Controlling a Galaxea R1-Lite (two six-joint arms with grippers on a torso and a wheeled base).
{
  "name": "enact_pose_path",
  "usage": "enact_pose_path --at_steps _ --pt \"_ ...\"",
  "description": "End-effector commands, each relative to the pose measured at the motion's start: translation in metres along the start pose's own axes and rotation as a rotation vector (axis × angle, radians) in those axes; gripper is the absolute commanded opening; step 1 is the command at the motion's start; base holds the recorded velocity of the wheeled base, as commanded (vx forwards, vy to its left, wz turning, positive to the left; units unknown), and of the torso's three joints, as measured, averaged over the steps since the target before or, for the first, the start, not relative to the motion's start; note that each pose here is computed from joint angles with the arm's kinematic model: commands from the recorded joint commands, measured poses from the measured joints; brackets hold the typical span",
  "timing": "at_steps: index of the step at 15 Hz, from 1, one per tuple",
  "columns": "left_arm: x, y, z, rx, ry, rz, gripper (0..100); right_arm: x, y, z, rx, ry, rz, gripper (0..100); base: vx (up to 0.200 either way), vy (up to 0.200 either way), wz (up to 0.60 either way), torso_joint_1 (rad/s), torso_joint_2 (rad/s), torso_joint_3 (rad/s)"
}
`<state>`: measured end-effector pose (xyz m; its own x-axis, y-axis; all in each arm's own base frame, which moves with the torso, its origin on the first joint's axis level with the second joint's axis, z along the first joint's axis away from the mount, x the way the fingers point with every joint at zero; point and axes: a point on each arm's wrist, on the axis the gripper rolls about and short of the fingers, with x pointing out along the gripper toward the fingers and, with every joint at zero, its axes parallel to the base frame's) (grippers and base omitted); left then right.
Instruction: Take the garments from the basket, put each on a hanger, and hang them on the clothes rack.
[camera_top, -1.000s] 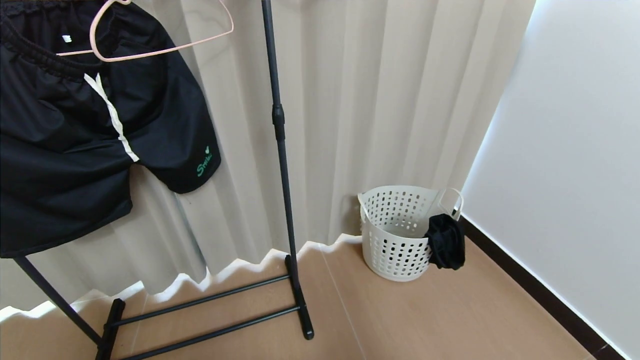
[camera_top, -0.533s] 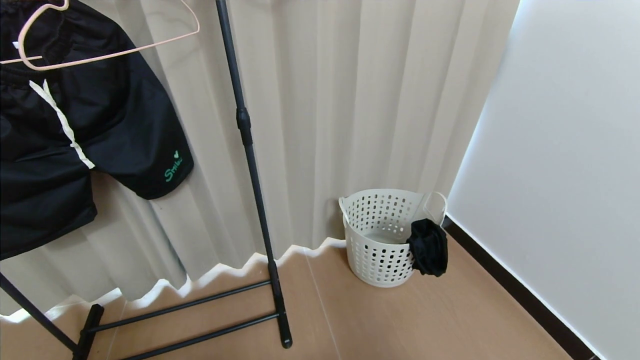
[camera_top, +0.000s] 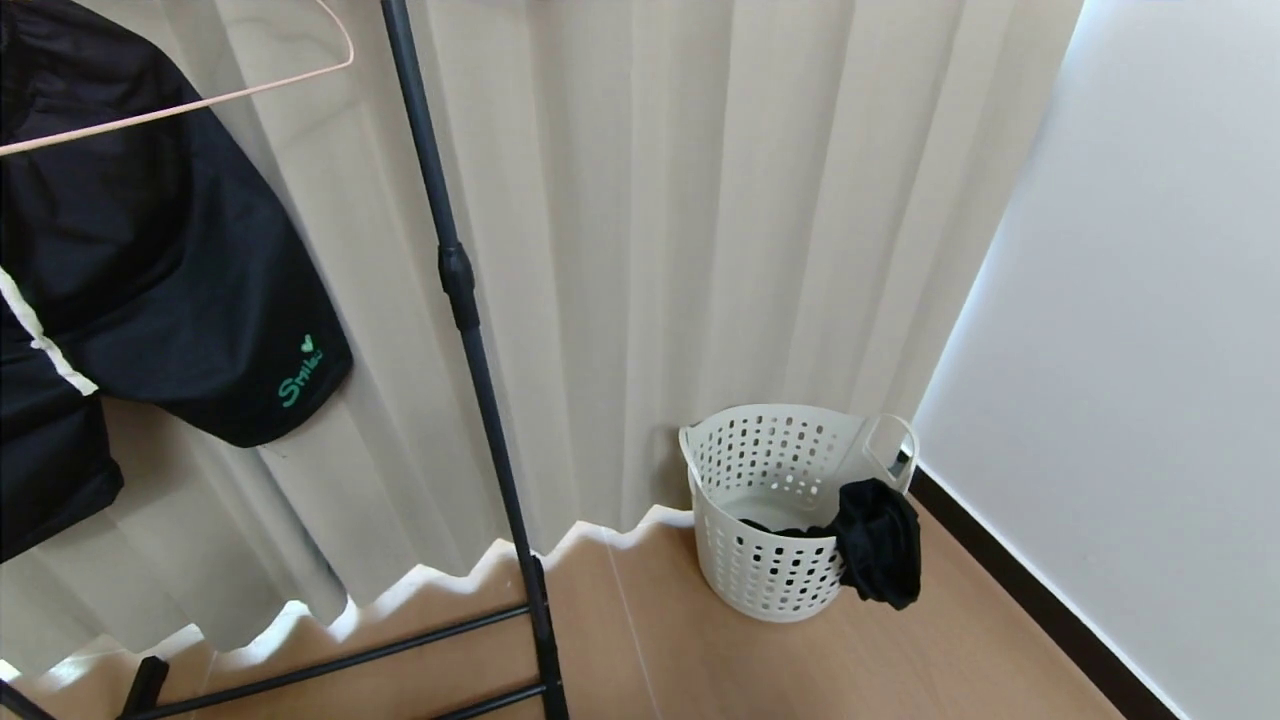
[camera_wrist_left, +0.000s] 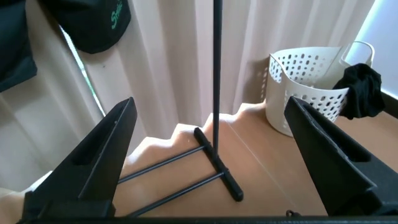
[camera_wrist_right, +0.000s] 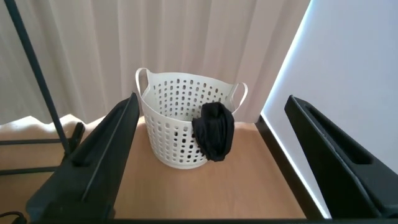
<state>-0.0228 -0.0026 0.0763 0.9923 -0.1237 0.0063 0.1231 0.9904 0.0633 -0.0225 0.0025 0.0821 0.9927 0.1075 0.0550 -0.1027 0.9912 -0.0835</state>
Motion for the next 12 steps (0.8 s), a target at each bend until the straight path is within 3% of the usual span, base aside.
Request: enact_pose_path --at_steps 1,9,12 --pt "0.0001 0.0 0.0001 0.0 0.0 0.0 100 0.0001 0.0 0.0 0.0 0.002 0.0 100 0.0 0.0 -0.6 0.007 0.01 0.002" --pt "0.0001 0.0 0.0 0.005 0.002 0.0 100 0.0001 0.0 0.0 0.0 0.002 0.0 100 0.0 0.0 0.0 0.0 0.0 0.0" --pt "0.0001 -0.0001 0.0 0.042 0.001 -0.003 100 0.0001 0.0 0.0 -0.002 0.002 0.0 100 0.0 0.0 -0.6 0.004 0.0 0.007"
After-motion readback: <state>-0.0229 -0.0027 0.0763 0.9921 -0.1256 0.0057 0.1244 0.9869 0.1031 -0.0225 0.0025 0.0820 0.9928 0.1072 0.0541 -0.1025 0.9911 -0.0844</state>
